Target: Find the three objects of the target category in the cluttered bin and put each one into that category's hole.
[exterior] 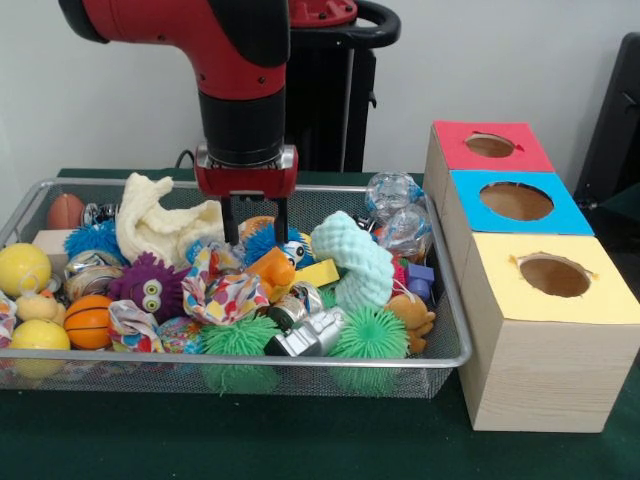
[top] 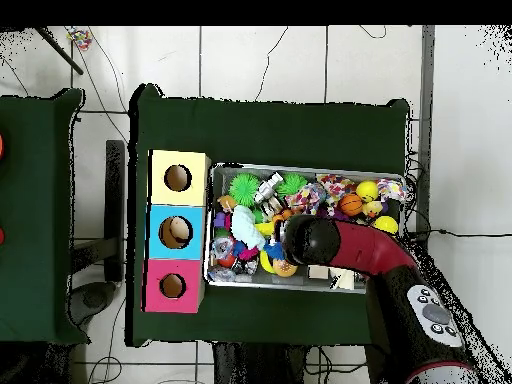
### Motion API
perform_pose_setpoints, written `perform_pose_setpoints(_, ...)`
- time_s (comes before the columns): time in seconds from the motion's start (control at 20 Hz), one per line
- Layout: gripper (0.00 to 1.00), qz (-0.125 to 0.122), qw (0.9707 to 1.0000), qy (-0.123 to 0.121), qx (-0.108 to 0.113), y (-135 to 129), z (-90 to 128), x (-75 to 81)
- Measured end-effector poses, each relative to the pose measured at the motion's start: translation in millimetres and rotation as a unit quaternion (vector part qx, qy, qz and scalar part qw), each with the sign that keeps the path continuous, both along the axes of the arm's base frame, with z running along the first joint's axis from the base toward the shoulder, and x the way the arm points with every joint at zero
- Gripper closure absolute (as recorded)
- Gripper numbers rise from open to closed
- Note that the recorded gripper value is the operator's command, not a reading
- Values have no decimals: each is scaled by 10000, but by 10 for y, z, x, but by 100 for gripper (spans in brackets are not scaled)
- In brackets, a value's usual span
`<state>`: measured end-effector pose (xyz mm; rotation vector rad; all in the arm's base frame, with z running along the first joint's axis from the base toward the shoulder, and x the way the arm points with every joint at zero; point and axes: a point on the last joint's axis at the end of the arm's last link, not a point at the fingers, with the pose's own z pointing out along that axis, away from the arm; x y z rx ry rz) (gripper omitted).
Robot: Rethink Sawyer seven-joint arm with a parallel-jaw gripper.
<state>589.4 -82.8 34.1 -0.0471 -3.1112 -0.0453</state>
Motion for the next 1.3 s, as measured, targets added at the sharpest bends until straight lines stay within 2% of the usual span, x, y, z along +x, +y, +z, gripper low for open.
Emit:
perform_pose_setpoints(0.25, 0, 152, 9996, -109, -208, 100, 185, 57)
perform_pose_setpoints(0.65, 0, 287, 9991, -140, -294, 255, 199, 122)
perform_pose_setpoints(0.85, 0, 256, 9992, -160, -276, 269, 135, 244)
perform_pose_setpoints(1.1, 0, 137, 9996, -41, -224, 185, 26, 447)
perform_pose_setpoints(1.3, 0, 72, 9998, 52, -197, 127, 1, 510)
